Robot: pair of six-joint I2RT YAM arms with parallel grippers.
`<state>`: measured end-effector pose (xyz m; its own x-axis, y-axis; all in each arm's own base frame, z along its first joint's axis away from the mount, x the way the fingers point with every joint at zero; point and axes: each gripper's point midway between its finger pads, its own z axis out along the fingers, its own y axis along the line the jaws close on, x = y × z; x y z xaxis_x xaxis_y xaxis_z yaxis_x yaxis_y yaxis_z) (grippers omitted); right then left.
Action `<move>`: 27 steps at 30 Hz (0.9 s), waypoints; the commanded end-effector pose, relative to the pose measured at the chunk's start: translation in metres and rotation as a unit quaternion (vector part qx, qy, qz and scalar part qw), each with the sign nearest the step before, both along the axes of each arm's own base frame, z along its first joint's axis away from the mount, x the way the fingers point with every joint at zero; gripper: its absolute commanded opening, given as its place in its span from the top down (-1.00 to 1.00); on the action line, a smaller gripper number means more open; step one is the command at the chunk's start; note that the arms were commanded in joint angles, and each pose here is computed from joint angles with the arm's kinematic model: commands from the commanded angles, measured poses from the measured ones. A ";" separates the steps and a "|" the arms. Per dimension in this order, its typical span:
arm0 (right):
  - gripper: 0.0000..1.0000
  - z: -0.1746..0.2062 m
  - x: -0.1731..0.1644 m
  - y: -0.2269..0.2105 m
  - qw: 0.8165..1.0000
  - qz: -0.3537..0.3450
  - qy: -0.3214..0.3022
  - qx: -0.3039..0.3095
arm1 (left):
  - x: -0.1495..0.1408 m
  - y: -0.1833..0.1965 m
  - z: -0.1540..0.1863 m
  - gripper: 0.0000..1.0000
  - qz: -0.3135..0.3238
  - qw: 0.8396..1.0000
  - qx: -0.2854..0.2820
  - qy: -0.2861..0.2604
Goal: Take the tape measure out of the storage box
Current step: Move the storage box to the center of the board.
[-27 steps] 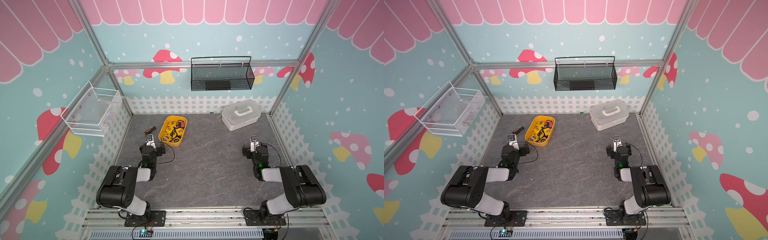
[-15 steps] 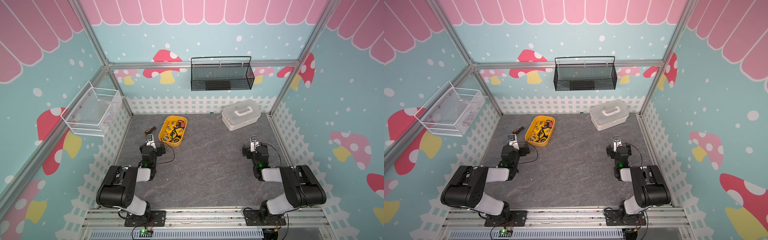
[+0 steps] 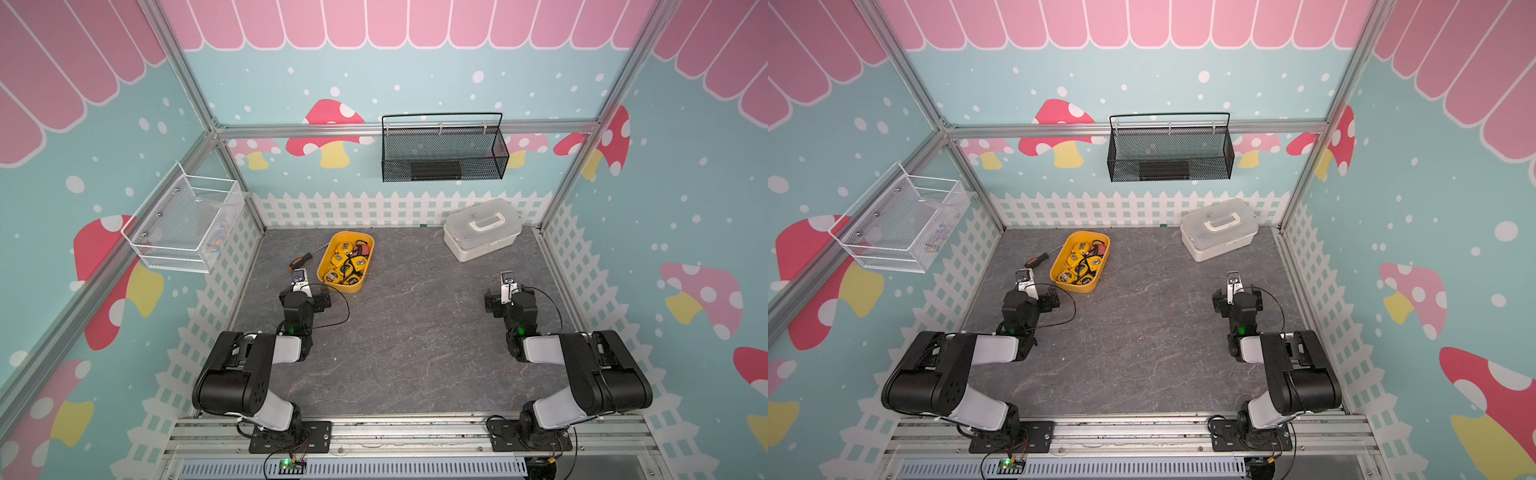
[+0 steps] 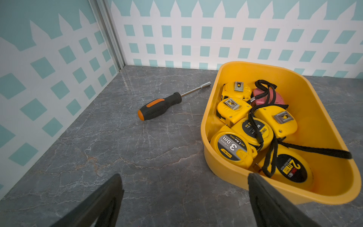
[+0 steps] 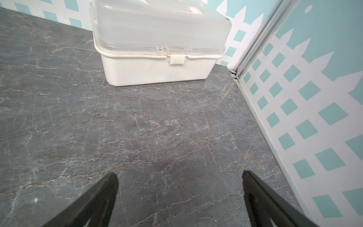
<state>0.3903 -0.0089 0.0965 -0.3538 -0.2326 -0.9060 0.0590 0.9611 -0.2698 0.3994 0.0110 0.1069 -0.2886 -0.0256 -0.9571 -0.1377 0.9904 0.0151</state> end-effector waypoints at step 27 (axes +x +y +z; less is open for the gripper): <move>-0.98 0.056 -0.010 0.020 0.995 0.057 0.079 0.015 | 0.045 -0.016 0.061 -0.88 -0.051 0.992 -0.006 0.111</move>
<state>0.3941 0.0047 0.1737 -0.3317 -0.2483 -0.9101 -0.0163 0.9661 -0.2577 0.4515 0.0024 0.1952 -0.3286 -0.0214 -0.9442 -0.0937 0.9956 0.0100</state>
